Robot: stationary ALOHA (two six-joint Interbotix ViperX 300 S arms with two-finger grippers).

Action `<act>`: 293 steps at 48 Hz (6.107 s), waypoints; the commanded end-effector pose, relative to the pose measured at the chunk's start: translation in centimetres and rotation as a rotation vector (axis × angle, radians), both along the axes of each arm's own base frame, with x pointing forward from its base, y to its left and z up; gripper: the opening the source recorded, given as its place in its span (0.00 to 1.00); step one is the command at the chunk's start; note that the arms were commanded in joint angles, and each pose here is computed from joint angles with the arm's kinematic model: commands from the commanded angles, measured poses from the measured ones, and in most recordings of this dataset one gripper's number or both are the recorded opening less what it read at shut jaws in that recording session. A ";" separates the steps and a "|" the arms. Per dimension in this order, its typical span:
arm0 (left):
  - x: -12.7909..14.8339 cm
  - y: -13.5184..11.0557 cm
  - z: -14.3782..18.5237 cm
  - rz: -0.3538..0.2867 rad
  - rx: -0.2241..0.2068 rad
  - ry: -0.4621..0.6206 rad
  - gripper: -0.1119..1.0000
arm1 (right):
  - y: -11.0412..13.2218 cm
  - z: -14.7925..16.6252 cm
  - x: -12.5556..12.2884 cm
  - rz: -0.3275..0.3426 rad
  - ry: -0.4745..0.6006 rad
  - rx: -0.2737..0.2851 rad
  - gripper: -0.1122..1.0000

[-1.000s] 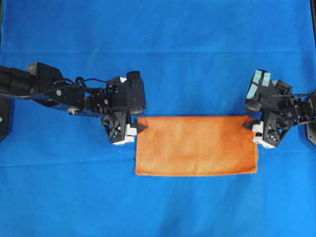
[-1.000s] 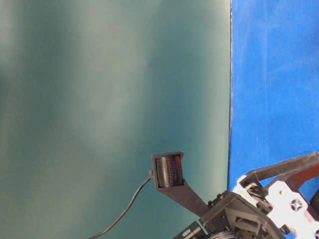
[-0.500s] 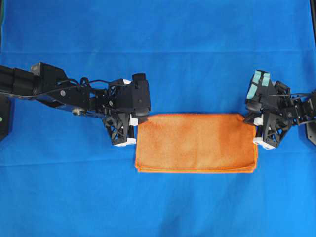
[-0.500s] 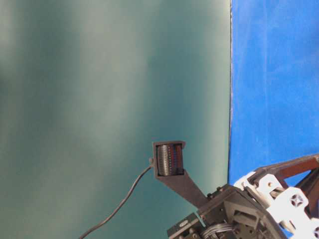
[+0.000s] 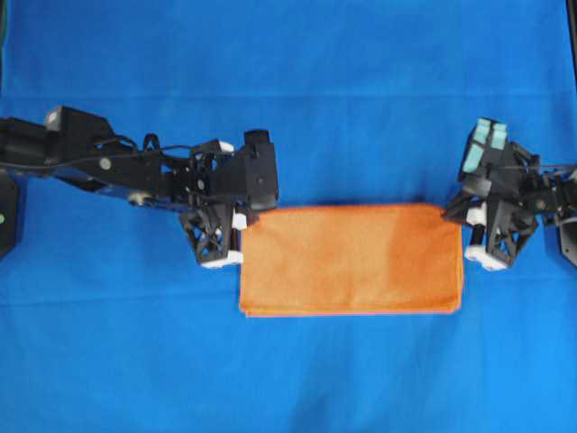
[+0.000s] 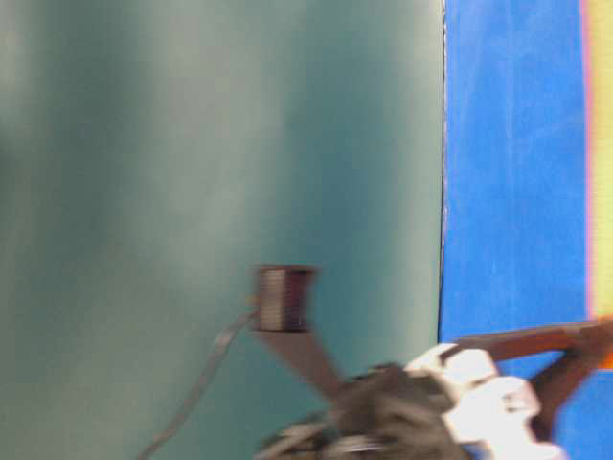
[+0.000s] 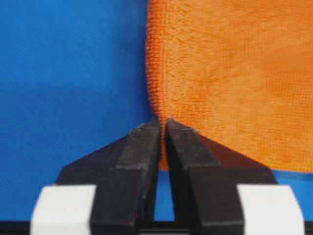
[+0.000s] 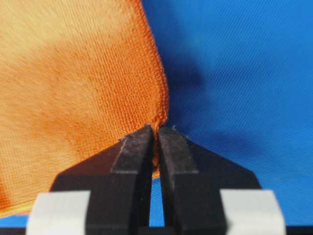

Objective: Fold the orange towel.
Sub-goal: 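Lift the towel and rotate it, right gripper moving to the top, then lay the rotated towel down vertically and open both grippers, then retract both grippers to the sides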

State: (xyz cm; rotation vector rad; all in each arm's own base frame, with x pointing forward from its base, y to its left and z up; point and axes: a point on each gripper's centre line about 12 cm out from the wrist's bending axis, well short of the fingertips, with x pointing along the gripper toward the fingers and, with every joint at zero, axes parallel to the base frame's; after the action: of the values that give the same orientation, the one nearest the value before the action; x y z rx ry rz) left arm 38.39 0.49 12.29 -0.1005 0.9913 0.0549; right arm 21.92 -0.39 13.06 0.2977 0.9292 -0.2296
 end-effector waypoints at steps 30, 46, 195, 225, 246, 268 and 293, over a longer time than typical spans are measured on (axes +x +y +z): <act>0.2 -1.1 10.5 -0.065 0.028 -0.195 0.11 | -0.6 7.7 -1.5 -0.042 -0.165 -0.047 0.12; 1.4 -3.0 10.8 -0.110 0.026 -0.312 0.11 | -3.9 7.4 -0.2 -0.119 -0.147 -0.147 0.13; 5.0 -7.7 1.7 -0.225 0.031 -0.360 0.59 | -15.7 4.1 16.7 -0.089 -0.162 -0.308 0.42; -0.6 -6.6 5.9 -0.220 0.027 -0.172 0.62 | -14.0 6.5 12.6 -0.101 -0.195 -0.318 0.64; -5.2 -4.6 11.3 -0.177 0.024 -0.391 0.62 | -7.9 9.2 5.2 -0.050 -0.346 -0.273 0.64; -12.5 -0.4 13.1 -0.041 0.060 -0.696 0.62 | -3.6 10.4 0.5 0.023 -0.511 -0.211 0.64; -12.1 0.1 12.7 -0.020 0.066 -0.710 0.62 | -3.8 10.5 0.7 0.021 -0.539 -0.206 0.64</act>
State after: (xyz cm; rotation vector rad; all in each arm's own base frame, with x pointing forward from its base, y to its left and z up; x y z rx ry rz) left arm 25.45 0.43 23.93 -0.0413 0.3187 0.0247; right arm 22.26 -3.80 22.59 0.1389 0.4035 -0.1968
